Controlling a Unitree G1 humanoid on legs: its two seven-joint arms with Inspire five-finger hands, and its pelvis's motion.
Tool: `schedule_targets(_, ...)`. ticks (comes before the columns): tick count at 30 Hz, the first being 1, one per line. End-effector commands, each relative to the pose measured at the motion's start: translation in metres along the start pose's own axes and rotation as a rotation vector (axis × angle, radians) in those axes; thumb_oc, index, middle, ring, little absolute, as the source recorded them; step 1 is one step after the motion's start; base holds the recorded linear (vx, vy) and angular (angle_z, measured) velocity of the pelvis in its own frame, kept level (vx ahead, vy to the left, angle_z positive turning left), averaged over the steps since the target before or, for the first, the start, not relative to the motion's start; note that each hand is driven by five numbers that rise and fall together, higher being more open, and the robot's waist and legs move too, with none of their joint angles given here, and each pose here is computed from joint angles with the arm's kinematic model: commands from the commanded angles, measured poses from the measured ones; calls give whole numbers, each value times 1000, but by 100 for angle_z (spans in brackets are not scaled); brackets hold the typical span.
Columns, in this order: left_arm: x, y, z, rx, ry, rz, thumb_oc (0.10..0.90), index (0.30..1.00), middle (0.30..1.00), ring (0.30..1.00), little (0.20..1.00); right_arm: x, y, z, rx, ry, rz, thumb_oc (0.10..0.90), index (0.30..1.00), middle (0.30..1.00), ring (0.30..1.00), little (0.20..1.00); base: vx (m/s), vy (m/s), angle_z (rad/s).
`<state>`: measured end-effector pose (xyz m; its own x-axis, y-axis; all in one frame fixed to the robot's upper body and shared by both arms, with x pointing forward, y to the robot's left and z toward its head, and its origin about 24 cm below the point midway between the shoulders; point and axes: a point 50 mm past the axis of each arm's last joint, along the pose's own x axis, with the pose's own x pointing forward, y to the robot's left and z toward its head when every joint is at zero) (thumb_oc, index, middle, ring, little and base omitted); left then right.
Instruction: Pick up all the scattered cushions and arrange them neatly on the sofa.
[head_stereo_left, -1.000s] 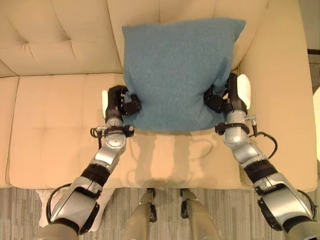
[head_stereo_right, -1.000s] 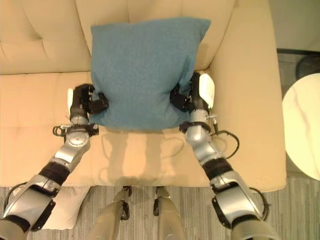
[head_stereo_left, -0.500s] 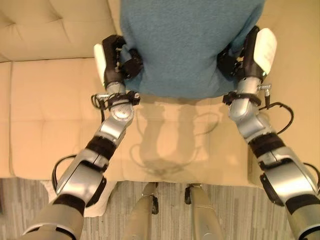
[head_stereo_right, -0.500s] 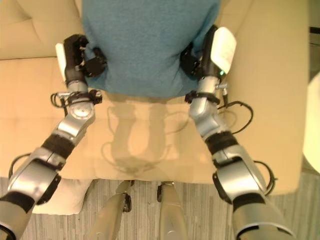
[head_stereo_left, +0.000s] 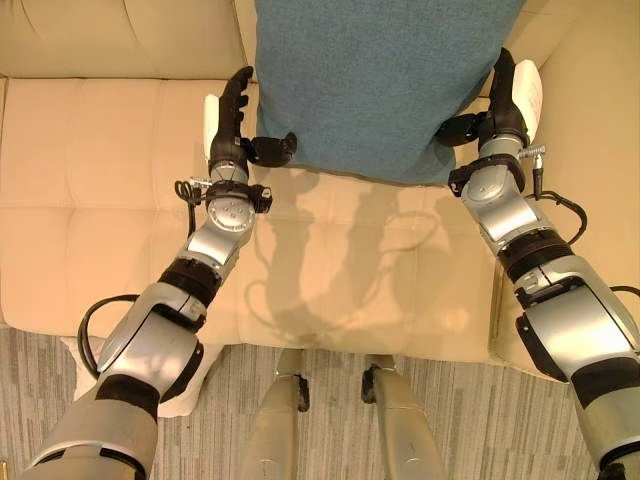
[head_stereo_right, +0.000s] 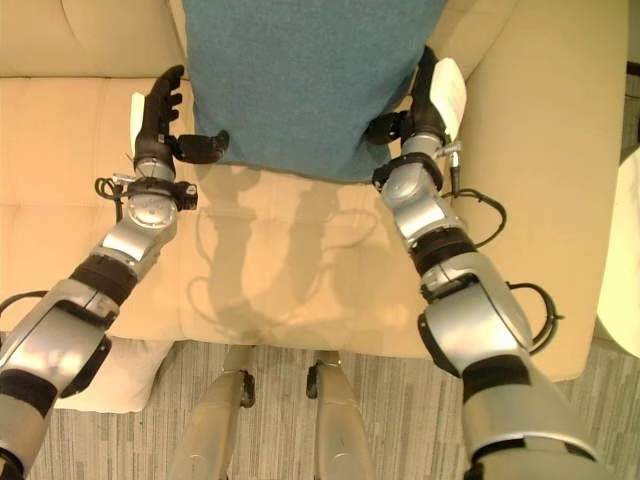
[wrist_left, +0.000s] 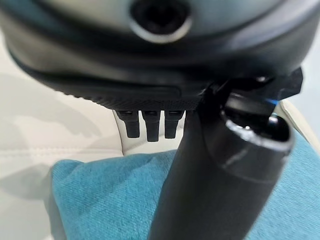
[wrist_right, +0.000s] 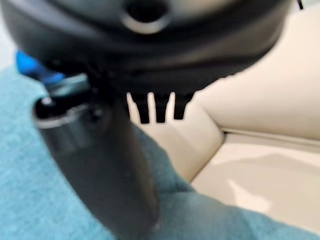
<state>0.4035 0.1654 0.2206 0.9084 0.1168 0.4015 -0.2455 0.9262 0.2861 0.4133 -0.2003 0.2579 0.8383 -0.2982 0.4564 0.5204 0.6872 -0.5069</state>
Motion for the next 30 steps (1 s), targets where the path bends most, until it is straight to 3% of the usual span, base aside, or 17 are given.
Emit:
schedule_targets(1, 8, 8, 32, -65, -166, 27, 800, 900, 900, 900, 900, 1, -9, 33, 91, -189, -16, 800, 900, 900, 900, 900, 0, 0, 0)
schedule_targets(4, -1, 34, 16, -85, -149, 69, 800, 900, 900, 900, 900, -8, -22, 8, 108, -175, -12, 800, 900, 900, 900, 900, 0, 0, 0)
schedule_targets(11, -50, 51, -30, -131, -80, 34, 800, 900, 900, 900, 900, -54, -28, -60, 80, -94, 76, 800, 900, 900, 900, 900, 34, 5, -1)
schedule_targets(12, -72, 53, -51, -116, -23, 10, 800, 900, 900, 900, 900, -76, -27, -89, 48, -36, 126, 800, 900, 900, 900, 900, 35, -5, -4)
schedule_targets(16, -106, 55, -75, -78, 44, -36, 800, 900, 900, 900, 900, -108, -24, -118, 25, 27, 222, 800, 900, 900, 900, 900, 53, -15, 0)
schedule_targets(17, -134, 53, -91, -71, 105, -67, 800, 900, 900, 900, 900, -133, -22, -137, 18, 82, 278, 800, 900, 900, 900, 900, 36, -10, 0)
schedule_targets(20, -159, 57, -110, -58, 193, -89, 800, 900, 900, 900, 900, -153, -21, -154, -2, 144, 314, 800, 900, 900, 900, 900, 40, -10, -1)
schedule_targets(21, -185, 58, -129, -47, 297, -111, 800, 900, 900, 900, 900, -175, -18, -173, -7, 227, 347, 800, 900, 900, 900, 900, 49, -15, 3)
schedule_targets(24, -225, 61, -159, -23, 481, -129, 800, 900, 900, 900, 900, -206, -13, -195, 25, 352, 387, 800, 900, 900, 900, 900, 13, -2, 1)
schedule_targets(25, -225, 61, -159, -23, 482, -130, 800, 900, 900, 900, 900, -206, -13, -196, 25, 353, 387, 800, 900, 900, 900, 900, 0, 0, 0)
schedule_targets(26, -254, 63, -180, 11, 615, -144, 800, 900, 900, 900, 900, -224, -9, -209, -4, 416, 439, 800, 900, 900, 900, 900, 0, 0, 0)
schedule_targets(27, -254, 63, -180, 11, 615, -144, 800, 900, 900, 900, 900, -224, -9, -209, -4, 416, 439, 800, 900, 900, 900, 900, 0, 0, 0)
schedule_targets(28, -285, 63, -199, 21, 762, -148, 800, 900, 900, 900, 900, -244, -5, -222, -21, 490, 487, 800, 900, 900, 900, 900, 0, 0, 0)
schedule_targets(29, -285, 63, -199, 20, 762, -148, 800, 900, 900, 900, 900, -244, -5, -222, -21, 490, 488, 800, 900, 900, 900, 900, 45, 10, -2)
schedule_targets(30, -313, 65, -214, 53, 888, -151, 800, 900, 900, 900, 900, -261, -2, -231, -41, 545, 533, 800, 900, 900, 900, 900, 23, 5, -4)
